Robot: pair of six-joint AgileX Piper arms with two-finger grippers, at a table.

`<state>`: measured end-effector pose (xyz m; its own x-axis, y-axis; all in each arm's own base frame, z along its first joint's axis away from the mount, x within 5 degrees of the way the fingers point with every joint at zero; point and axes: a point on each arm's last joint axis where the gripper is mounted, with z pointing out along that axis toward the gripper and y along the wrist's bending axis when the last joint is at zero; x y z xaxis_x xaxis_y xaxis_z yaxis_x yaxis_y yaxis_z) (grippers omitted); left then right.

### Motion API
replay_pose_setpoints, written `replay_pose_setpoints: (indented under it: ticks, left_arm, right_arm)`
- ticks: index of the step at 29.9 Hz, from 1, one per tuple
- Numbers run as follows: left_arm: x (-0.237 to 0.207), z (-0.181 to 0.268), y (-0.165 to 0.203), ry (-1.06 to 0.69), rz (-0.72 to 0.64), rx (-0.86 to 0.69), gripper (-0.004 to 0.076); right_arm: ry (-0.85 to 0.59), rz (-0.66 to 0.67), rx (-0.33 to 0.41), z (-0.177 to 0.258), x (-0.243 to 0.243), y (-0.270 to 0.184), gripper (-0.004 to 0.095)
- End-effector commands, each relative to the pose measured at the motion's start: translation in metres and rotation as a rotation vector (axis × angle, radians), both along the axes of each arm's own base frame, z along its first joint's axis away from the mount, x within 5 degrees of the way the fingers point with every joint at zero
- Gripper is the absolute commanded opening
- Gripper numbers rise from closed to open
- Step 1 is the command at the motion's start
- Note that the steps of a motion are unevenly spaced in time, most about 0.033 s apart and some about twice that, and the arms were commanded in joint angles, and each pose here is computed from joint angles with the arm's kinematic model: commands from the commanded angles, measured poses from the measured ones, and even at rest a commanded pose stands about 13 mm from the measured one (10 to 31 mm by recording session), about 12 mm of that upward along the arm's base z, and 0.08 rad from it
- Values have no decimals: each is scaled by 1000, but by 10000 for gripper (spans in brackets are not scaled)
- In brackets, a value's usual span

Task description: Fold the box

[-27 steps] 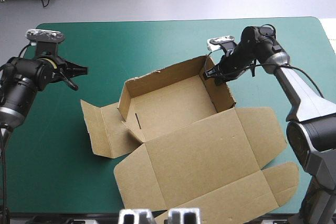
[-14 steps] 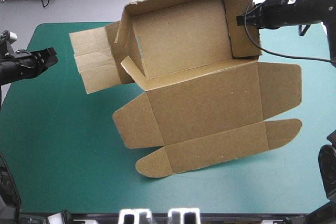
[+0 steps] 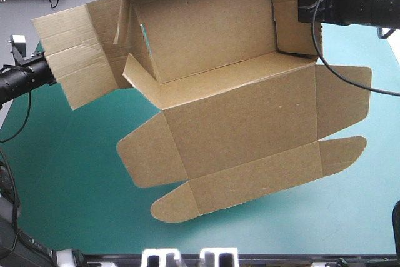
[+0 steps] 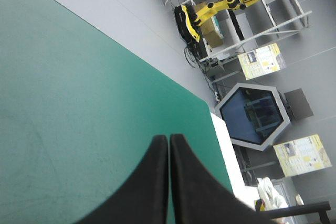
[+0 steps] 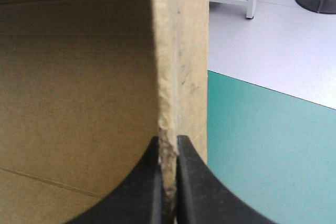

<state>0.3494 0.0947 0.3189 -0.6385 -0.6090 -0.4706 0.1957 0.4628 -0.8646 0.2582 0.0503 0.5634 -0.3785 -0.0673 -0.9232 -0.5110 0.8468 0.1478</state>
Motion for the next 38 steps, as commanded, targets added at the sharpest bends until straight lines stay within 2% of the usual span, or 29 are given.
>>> replay_pose_setpoints:
  ticks: [1,9,17,38]
  left_arm:
    - [-8,35,-26,-133,-136,-82,6]
    - [-11,52,-66,-182,-234,-109,6]
    - [-37,84,-89,-257,-290,-66,6]
    - [-96,130,-111,-302,-316,26,6]
  right_arm:
    - [-71,53,46,20,-27,3,-19]
    - [-44,10,28,12,-13,0,-19]
    - [1,5,43,0,12,0,-19]
    - [-29,-50,112,-8,41,-2,-18]
